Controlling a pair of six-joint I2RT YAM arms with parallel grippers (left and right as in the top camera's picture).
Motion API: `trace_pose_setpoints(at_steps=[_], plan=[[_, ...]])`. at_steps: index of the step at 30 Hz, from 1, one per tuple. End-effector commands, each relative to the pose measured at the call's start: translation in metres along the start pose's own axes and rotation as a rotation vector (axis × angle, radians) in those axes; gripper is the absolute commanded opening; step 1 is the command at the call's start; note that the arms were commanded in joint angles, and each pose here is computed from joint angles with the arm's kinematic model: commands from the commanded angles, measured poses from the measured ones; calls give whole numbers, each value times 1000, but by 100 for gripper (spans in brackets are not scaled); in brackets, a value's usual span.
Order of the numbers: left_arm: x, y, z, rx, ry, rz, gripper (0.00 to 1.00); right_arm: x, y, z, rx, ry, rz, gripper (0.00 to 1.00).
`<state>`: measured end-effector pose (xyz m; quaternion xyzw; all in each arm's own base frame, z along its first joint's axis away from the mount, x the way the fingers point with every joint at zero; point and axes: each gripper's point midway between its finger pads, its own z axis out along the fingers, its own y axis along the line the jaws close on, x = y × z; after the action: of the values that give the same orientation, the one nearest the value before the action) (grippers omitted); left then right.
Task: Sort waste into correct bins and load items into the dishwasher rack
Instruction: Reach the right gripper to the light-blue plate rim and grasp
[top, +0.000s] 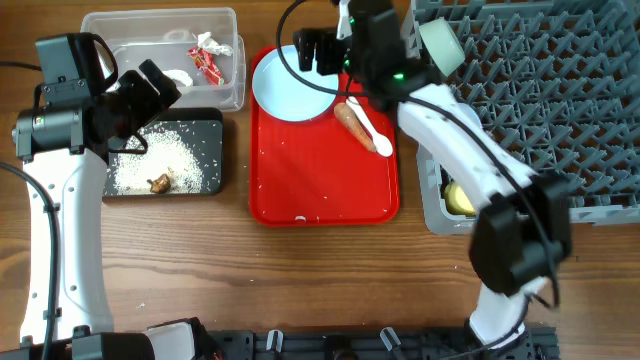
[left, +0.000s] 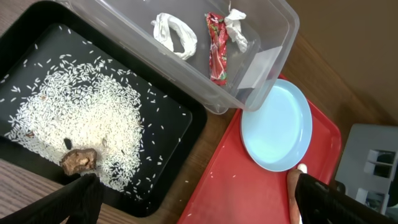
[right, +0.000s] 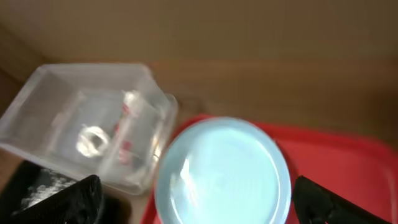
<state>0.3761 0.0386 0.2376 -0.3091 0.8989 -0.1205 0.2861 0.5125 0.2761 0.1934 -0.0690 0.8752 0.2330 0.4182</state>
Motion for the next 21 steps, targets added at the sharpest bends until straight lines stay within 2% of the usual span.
trace_pose_setpoints(at_steps=[1,4,10,15,17,21], plan=[[-1,2,2,-6,2,-13,100,47,-25,43,16,114,164,97],[-1,2,2,-6,2,-13,100,76,-46,65,45,174,244,85],[-1,2,2,-6,2,-13,100,99,-76,78,170,193,262,55],[-1,2,2,-6,2,-13,100,118,-95,86,253,210,310,35],[-1,2,2,-6,2,-13,100,124,-98,89,264,220,329,29],[-1,2,2,-6,2,-13,100,129,-102,90,288,219,367,27]])
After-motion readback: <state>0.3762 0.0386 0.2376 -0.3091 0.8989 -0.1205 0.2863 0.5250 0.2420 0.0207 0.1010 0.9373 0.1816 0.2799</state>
